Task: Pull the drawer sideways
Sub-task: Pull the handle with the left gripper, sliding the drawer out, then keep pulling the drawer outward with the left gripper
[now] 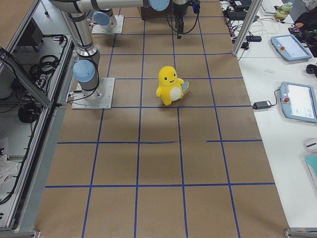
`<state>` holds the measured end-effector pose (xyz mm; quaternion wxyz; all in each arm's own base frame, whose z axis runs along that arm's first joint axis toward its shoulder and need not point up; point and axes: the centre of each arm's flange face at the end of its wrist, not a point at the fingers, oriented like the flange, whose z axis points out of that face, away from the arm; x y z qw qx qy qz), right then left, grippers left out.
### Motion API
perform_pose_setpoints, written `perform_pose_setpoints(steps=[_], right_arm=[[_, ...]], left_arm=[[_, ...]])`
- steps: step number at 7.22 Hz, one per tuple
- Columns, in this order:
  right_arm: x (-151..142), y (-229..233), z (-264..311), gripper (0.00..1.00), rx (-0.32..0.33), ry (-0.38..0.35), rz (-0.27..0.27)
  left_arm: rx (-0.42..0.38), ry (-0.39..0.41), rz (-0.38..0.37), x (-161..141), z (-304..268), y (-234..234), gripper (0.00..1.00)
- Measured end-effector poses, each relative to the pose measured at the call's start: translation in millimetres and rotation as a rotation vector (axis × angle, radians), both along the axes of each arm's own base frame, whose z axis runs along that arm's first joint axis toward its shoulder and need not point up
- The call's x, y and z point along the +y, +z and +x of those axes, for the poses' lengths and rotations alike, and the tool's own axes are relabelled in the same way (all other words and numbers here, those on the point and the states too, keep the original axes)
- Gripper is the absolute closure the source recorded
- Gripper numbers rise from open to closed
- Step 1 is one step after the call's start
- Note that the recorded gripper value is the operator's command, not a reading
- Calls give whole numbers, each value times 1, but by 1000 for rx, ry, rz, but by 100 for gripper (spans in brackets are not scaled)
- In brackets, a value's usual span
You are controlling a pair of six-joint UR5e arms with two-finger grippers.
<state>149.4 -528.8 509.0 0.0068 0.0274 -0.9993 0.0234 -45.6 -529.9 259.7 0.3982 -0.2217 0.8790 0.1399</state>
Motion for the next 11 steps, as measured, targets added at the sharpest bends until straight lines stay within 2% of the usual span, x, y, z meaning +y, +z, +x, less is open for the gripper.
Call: perform_pose_setpoints(steps=[11], right_arm=[[0,0,0,0,1,1,0]], left_arm=[[14,-46,6,-5,-36,7,90]])
